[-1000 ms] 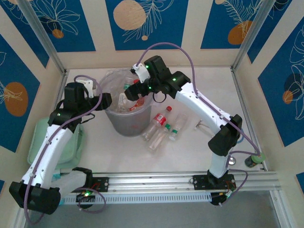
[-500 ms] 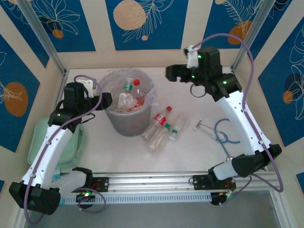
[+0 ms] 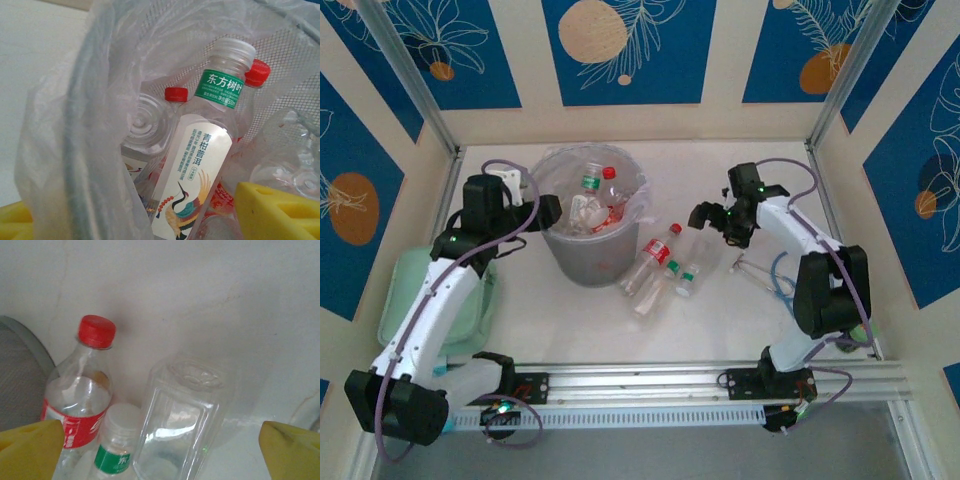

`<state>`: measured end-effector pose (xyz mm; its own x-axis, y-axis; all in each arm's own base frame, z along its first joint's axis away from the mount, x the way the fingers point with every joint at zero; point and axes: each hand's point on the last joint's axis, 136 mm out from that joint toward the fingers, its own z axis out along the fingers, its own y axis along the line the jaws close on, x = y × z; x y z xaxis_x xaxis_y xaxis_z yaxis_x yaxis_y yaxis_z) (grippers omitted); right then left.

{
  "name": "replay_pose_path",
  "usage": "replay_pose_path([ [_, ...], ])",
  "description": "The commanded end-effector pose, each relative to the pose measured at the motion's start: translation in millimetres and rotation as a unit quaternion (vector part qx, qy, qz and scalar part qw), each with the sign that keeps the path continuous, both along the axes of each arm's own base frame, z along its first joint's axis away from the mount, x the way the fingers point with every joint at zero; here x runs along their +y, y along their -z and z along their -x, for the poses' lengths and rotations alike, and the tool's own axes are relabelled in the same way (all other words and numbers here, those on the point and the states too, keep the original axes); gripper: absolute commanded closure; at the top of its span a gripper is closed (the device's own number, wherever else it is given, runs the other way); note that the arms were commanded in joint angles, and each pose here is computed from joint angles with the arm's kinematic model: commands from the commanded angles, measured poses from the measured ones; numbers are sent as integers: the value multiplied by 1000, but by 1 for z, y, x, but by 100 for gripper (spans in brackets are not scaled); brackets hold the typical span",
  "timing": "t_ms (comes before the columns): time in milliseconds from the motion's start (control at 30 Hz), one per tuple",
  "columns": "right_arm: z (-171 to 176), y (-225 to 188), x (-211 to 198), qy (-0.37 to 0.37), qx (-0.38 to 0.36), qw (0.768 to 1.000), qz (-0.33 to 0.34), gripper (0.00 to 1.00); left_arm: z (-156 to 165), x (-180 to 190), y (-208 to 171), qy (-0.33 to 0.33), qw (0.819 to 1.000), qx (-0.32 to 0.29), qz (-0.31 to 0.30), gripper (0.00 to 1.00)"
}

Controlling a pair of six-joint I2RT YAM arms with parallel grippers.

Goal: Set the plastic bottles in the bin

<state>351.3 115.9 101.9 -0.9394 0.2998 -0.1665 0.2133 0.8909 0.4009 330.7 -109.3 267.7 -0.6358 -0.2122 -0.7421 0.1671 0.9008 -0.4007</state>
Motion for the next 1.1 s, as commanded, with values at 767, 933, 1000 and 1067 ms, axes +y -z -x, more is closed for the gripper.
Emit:
replay_pose_path([
  [767,9,34,4,-8,52,998,-19,44,-6,-23,-15,36,998,-16,41,24],
  [933,10,5,-2,-15,14,1000,-15,56,-10,-23,-3,27,999,6,39,23],
  [1000,12,-5,-3,-20,5,1000,-15,56,-11,-23,-3,26,999,5,42,23],
  [1067,14,-18,-5,-24,-4,1000,-17,56,-11,-21,-3,21,999,1,42,23],
])
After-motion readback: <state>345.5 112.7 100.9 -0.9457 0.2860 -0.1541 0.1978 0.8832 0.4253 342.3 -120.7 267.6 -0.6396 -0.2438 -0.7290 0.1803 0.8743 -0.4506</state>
